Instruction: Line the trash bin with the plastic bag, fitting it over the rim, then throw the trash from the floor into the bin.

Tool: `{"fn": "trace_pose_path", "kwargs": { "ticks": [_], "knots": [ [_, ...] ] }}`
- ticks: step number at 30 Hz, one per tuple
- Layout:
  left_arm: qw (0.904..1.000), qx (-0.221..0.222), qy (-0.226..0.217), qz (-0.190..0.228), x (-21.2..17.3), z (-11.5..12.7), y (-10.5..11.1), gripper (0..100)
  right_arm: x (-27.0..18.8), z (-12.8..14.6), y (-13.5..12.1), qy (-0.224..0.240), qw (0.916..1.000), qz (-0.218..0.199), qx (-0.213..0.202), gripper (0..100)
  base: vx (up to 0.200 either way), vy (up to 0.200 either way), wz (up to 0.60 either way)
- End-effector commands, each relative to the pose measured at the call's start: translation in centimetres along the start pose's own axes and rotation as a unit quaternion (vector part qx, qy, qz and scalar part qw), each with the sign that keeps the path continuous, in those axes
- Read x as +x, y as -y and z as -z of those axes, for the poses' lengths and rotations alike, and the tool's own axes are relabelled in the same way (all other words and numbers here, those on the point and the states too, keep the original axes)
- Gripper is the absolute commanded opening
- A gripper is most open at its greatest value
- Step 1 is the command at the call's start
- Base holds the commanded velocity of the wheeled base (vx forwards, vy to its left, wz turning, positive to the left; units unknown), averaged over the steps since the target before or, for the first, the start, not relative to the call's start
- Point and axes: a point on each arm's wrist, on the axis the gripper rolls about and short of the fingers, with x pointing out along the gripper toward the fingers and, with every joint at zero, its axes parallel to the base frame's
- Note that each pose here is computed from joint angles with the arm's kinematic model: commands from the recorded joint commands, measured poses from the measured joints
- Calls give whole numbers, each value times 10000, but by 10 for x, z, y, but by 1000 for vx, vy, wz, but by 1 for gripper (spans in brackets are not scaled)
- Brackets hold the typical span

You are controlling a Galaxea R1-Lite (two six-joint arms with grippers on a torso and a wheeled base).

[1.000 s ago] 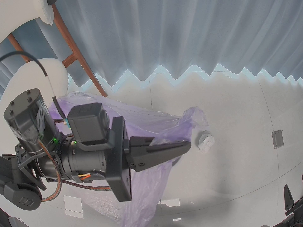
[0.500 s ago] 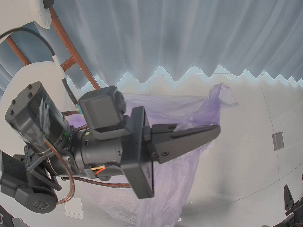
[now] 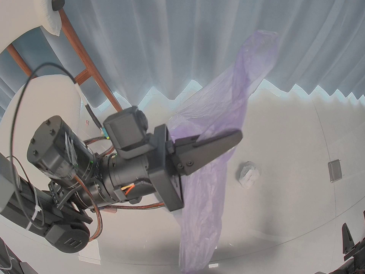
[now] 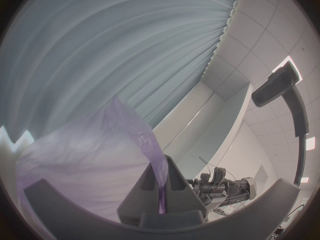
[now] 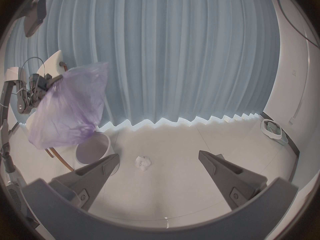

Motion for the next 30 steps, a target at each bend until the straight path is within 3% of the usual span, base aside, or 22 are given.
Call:
{"fn": "trace_pose_path", "kwargs": {
  "ticks": [1, 7, 11, 15, 25, 30],
  "knots": [
    [9960, -418, -487, -627, -34, 25, -10, 0, 0, 5, 0, -3, 10000, -3, -1, 100, 0, 0, 0],
    [9907, -347, -674, -1133, -58, 34, -14, 0, 0, 5, 0, -3, 10000, -3, -1, 100, 0, 0, 0],
    [9901, -391, -682, -1166, -65, 32, -3, 0, 0, 5, 0, -10, 10000, -3, -2, 100, 0, 0, 0],
    [9899, -572, -865, -970, -79, 36, 28, 0, 0, 5, 0, -3, 10000, -3, -1, 100, 0, 0, 0],
    [9958, -424, -612, -540, -82, 20, 57, 0, 0, 5, 0, -3, 10000, -3, -1, 100, 0, 0, 0],
    [9942, -615, -864, -184, -83, 32, 75, 0, 0, 5, 0, -10, 10000, -3, -2, 100, 0, 0, 0]
  ]
}}
